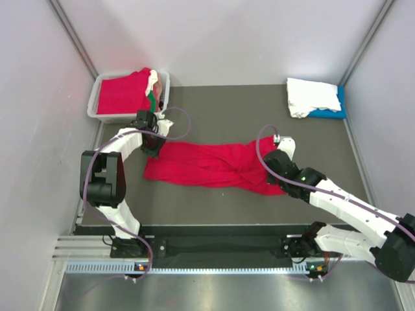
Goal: Fold and stack the t-shirts
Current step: Fold the tshirt
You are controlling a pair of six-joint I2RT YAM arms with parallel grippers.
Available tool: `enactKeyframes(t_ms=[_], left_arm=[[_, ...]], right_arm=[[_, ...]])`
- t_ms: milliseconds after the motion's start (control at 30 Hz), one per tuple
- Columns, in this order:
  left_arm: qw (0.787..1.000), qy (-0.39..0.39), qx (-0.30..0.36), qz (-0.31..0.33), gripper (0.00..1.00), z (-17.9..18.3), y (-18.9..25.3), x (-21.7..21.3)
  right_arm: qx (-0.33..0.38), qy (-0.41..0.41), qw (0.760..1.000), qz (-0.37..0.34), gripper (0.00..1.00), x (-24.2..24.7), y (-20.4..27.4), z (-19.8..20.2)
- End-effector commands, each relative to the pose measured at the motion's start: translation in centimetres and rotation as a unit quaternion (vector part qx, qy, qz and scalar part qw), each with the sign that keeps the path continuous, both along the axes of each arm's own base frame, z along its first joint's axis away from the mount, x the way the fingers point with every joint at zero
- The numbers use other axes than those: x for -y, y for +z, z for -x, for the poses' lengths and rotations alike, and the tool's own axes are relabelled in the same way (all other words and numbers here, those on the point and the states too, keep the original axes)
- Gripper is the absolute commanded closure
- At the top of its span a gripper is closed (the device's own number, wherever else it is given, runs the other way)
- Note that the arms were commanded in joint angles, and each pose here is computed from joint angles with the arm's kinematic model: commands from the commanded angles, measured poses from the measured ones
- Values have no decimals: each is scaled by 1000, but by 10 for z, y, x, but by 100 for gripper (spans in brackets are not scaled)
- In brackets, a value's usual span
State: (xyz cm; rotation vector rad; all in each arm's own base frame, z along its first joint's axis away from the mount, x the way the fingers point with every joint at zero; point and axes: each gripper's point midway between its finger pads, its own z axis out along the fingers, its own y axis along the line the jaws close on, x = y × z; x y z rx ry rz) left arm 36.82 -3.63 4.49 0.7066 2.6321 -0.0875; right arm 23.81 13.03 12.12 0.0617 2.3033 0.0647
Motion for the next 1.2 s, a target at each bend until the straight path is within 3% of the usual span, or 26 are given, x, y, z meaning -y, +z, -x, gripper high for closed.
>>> enactKeyframes(t_ms=[0,167,267,400,533,767,1167], left_arm=[[999,10,40,6,100,-5,28,-6],[998,24,55,22,100,2,58,-21],[996,55,67,29,100,12,74,-51],[994,89,66,24,100,44,80,-85],[992,93,89,15,100,52,85,-92],[991,95,76,58,100,32,88,-82],[992,87,77,54,100,-12,76,-93]], right_arm=[[23,-14,1000,10,100,10,13,-5],[41,-20,999,15,100,18,31,-4],[40,-21,999,15,100,24,34,2],[36,-24,999,17,100,31,32,10],[42,-25,998,26,100,34,32,8],[47,-24,998,26,100,25,33,-13],[67,-38,997,25,100,28,40,-64]])
